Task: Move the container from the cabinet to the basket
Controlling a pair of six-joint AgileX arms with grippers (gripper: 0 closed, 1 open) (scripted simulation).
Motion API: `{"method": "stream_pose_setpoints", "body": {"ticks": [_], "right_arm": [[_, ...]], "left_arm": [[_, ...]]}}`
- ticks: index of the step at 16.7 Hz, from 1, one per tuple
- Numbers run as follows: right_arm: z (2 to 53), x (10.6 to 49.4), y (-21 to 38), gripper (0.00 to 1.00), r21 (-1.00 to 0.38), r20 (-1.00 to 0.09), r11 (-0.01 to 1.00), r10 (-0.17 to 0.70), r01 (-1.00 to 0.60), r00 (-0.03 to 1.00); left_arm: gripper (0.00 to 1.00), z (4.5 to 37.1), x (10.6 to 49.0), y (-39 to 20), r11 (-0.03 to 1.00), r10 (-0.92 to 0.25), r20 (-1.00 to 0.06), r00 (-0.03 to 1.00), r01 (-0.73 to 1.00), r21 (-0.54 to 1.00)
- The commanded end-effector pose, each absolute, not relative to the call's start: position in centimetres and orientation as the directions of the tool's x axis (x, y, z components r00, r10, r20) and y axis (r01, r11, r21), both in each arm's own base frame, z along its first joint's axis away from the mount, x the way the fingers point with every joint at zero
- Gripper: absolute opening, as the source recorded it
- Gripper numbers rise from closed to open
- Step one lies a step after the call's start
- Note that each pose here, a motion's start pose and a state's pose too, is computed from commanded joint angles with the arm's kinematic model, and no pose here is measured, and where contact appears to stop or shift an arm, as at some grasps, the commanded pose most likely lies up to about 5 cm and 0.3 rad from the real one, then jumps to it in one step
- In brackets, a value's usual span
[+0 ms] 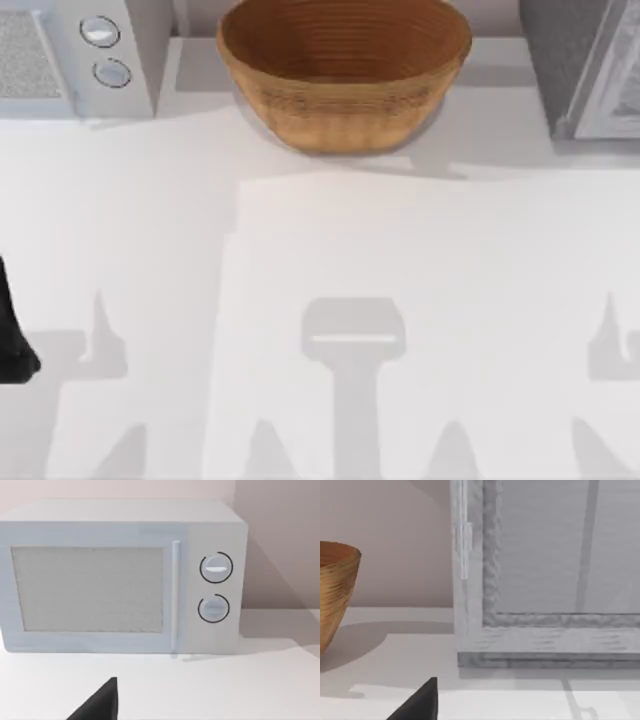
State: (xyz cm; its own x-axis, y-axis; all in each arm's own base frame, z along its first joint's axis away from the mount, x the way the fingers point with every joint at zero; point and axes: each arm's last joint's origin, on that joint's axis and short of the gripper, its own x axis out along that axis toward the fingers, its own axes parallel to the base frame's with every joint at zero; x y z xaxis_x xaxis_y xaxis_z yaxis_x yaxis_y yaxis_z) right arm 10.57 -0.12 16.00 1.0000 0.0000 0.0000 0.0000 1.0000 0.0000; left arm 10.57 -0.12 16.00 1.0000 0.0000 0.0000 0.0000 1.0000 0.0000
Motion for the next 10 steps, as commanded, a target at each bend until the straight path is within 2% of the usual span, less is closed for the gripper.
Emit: {"method": "stream_pose_setpoints", "body": {"ticks": [5, 10], "right_arm": [[17.6, 10.5, 0.0, 1.0, 0.0, -0.004, 1.0, 0.004, -0.004, 1.0], [25.3, 11.3, 0.3, 1.0, -0.002, -0.018, 1.0, 0.006, -0.006, 1.0]], "left_arm": [[1.0, 16.0, 10.6, -0.1, 1.0, 0.0, 0.0, 1.0, 0.0, 0.0], [1.0, 16.0, 10.6, -0.1, 1.0, 0.0, 0.0, 1.0, 0.0, 0.0]]}}
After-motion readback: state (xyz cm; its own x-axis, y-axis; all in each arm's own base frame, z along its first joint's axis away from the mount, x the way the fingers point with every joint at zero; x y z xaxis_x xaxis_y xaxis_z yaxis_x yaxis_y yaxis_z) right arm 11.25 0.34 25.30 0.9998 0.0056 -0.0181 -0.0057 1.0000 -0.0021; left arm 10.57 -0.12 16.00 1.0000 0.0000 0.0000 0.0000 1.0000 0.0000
